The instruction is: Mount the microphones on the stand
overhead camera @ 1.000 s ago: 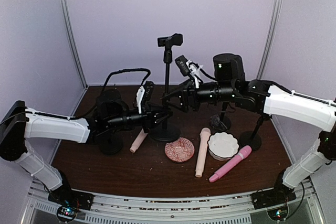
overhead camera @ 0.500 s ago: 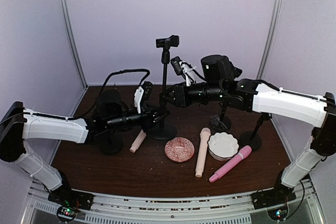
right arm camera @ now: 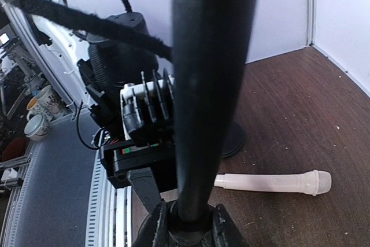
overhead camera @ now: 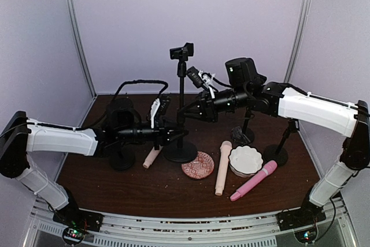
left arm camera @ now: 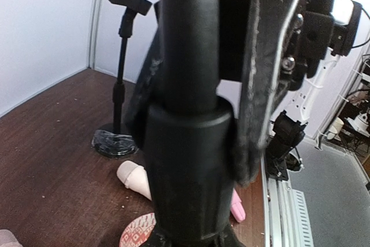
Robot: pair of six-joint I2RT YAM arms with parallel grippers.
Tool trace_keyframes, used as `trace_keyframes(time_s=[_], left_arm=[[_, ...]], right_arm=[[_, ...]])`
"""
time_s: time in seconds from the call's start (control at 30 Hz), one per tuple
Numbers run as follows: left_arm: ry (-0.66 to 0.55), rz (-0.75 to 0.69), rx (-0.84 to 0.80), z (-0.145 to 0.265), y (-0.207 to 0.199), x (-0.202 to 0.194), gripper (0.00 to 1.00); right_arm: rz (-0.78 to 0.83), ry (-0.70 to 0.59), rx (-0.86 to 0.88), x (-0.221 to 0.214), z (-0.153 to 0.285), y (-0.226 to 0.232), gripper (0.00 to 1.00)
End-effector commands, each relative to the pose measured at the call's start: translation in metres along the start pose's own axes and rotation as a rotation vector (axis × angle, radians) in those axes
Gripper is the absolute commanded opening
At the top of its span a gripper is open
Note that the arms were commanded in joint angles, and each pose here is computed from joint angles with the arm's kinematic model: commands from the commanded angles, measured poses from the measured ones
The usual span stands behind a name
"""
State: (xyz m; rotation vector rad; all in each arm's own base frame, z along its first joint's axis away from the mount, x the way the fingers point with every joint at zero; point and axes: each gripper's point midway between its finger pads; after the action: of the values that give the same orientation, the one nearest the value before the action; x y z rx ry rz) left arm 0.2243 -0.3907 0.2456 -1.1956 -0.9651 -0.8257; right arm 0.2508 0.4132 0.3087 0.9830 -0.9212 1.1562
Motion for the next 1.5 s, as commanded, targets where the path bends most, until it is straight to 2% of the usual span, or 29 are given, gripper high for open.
trace_keyframes(time_s=[0.0,0.07,0.1,0.2,0.3,0.47,0.67,0.87,1.0,1.27,1.37,1.47], left_arm=[[-0.129,-0.185,-0.254,0.008,-0.057,0.052,0.0],[-0.145,-0.193,-0.248,0.009,-0.057,0.056,0.0],[-0.151,-0.193,-0.243,0.009,-0.057,0.057,0.0],[-0.166,-0.186,-0.218,0.008,-0.052,0.058,0.0],[-0.156,-0.157,-0.168,0.003,-0.038,0.054,0.0],[-0.171,-0.119,-0.104,0.002,-0.023,0.052,0.0],[-0.169,-0.07,0.099,0.003,0.013,0.05,0.0],[-0.154,-0.09,0.246,0.007,0.031,0.052,0.0],[-0.158,-0.107,0.267,0.011,0.031,0.055,0.0],[-0.167,-0.139,0.257,0.014,0.022,0.06,0.0],[-0.167,-0.142,0.247,0.013,0.019,0.059,0.0],[-0.165,-0.142,0.245,0.012,0.018,0.058,0.0]], right_arm=[[0.088,0.052,-0.003,-0.013,0.012,-0.009,0.34],[0.059,0.103,-0.169,-0.024,0.016,-0.041,0.43],[0.036,0.122,-0.186,-0.03,0.018,-0.048,0.45],[-0.019,0.139,-0.174,-0.038,0.021,-0.055,0.49],[-0.022,0.104,-0.148,-0.033,0.027,-0.045,0.52],[-0.028,0.102,-0.193,-0.034,0.039,-0.042,0.53],[-0.083,-0.035,-0.168,-0.001,0.027,-0.013,0.61],[-0.203,-0.108,-0.365,0.022,0.011,-0.029,0.64],[-0.276,-0.123,-0.448,0.022,0.006,-0.045,0.63],[-0.331,-0.047,-0.44,0.007,-0.018,-0.055,0.57],[-0.351,-0.048,-0.42,0.005,-0.022,-0.054,0.52],[-0.364,-0.042,-0.405,0.003,-0.026,-0.053,0.38]])
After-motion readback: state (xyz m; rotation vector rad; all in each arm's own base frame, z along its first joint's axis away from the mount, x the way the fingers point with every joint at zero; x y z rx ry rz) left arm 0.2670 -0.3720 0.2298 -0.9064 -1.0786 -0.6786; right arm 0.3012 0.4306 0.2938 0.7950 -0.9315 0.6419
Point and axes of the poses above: each gripper's point midway between its finger pads, its own z axis back along the fingers, its own y axis along the line the jaws close on, x = y × z, and after that the axes turned 7 degrees about z, right-handed
